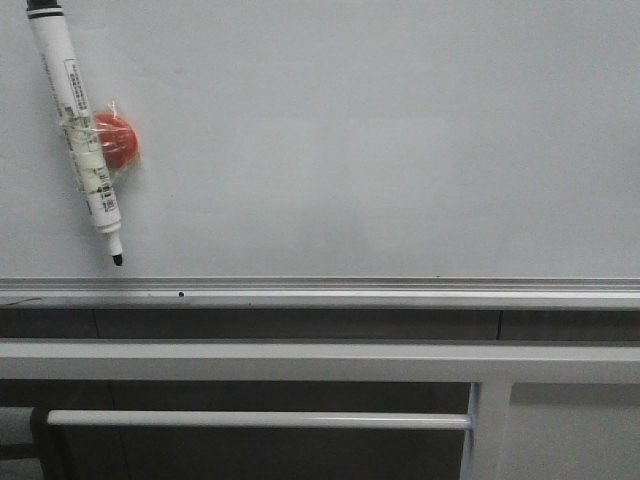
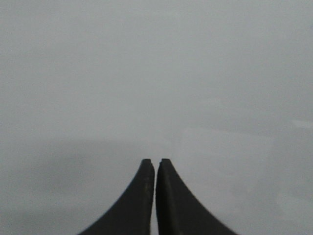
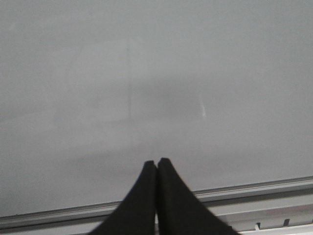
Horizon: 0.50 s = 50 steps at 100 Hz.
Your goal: Write number 1 on whiteboard
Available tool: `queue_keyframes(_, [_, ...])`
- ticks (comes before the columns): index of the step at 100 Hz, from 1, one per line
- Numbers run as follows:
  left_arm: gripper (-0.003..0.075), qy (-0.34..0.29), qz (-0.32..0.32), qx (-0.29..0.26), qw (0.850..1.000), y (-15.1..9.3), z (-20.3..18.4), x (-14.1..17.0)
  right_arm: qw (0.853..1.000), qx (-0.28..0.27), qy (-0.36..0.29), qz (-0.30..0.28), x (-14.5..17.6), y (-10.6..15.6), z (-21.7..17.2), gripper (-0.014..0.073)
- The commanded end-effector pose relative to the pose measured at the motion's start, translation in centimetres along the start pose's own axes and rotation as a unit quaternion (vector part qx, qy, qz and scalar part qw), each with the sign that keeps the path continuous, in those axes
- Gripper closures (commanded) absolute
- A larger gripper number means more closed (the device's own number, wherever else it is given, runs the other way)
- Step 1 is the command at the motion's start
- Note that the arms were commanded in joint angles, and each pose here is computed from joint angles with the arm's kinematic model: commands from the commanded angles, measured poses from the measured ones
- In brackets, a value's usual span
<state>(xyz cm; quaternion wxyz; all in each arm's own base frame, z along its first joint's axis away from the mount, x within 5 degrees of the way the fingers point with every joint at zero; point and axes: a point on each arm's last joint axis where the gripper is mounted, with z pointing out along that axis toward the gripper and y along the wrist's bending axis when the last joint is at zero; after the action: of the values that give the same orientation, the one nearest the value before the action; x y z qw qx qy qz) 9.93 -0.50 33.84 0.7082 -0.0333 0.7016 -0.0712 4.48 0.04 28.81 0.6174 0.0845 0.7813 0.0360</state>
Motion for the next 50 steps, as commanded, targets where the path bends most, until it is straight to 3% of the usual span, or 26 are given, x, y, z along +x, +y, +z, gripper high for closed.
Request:
queue_keyframes(1, [0.0741, -0.033, -0.012, -0.004, 0.999, 0.0, 1.1, -1.3, 1.0, -0.006, -0.028, 0.008, -1.8, 0.3, 0.5, 0.0658])
queue_keyframes(31, [0.073, 0.03, 0.012, 0.0, 0.999, 0.0, 2.2, -0.1, 1.0, -0.014, -0.009, 0.02, -4.0, 0.8, 0.6, 0.0658])
queue_keyframes(39, [0.0669, 0.067, 0.051, 0.016, 0.996, -0.3, 2.2, 0.8, 1.0, -0.015, -0.013, 0.013, -4.2, 0.8, 0.5, 0.0658])
queue_keyframes(50, [0.0561, 0.116, 0.051, 0.052, 0.991, -1.1, 2.0, 1.8, 1.0, -0.016, -0.013, 0.013, -4.2, 0.9, 0.5, 0.0658])
